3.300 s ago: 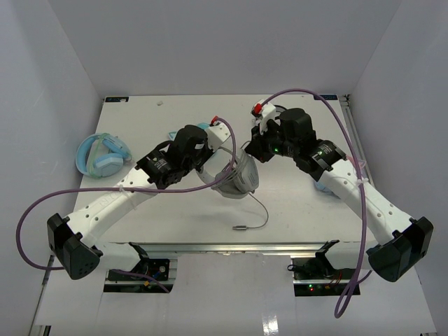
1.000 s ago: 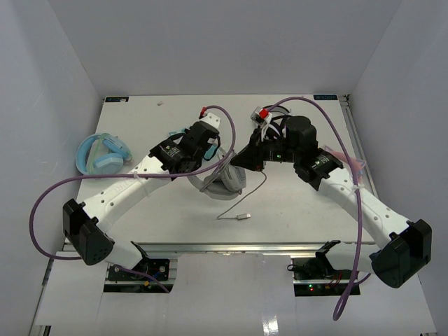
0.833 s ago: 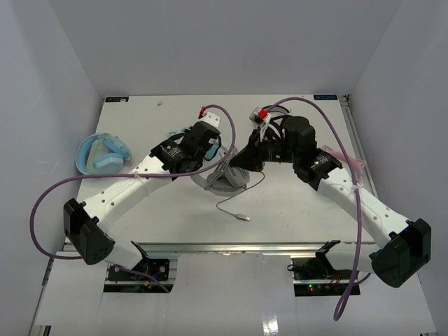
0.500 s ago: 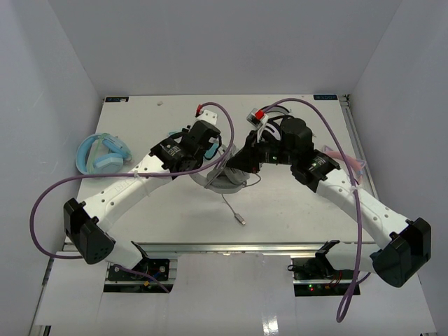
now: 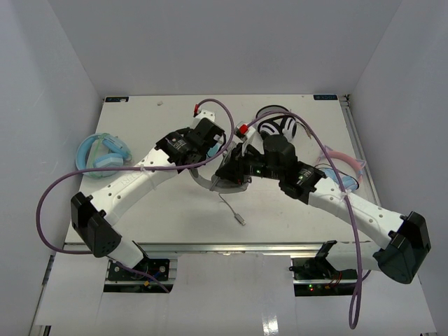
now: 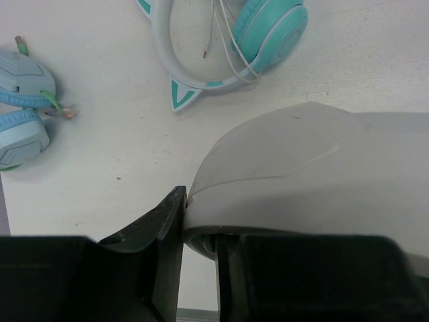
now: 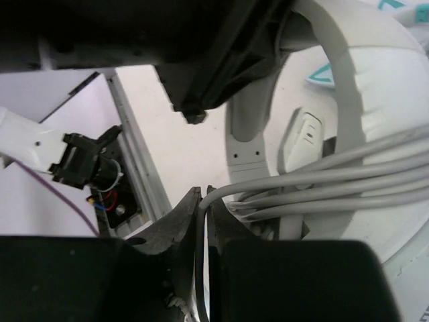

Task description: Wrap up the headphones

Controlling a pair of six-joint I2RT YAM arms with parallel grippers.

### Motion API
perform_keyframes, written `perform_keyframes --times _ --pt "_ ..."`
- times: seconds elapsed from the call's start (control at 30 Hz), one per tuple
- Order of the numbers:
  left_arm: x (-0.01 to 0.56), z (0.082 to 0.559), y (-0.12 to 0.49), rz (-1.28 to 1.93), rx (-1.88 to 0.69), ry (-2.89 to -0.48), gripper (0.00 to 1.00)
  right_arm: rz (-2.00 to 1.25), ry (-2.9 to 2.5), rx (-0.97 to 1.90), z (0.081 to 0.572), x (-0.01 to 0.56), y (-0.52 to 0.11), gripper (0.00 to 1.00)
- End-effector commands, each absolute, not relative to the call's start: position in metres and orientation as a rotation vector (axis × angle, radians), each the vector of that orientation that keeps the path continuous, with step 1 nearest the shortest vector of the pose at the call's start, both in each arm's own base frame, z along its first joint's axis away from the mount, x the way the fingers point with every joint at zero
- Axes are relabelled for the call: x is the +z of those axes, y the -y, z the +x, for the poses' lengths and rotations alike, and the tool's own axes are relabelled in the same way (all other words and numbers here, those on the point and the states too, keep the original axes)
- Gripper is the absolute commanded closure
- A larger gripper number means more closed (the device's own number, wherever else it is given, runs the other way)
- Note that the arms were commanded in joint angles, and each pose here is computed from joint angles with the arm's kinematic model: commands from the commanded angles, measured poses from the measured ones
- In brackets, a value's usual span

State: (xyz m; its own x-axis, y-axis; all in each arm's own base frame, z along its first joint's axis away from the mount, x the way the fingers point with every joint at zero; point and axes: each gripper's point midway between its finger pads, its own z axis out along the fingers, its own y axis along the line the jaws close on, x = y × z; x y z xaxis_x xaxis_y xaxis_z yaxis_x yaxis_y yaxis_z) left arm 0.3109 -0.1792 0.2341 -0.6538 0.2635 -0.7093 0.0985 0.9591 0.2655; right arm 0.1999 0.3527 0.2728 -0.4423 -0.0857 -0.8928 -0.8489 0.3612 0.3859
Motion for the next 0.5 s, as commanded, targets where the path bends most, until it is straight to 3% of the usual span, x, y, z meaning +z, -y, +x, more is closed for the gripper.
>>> perform_keyframes --times 0.0,0.47 --pt "0.279 0.317 0.198 0.056 0.016 -2.196 1.00 -0.756 -1.770 1.063 0.202 0.266 -0.357 0.92" --pt "0.306 0.297 0.209 0.006 -0.220 -2.169 1.00 -0.742 -1.765 0.993 0.192 0.245 -0.360 0.85"
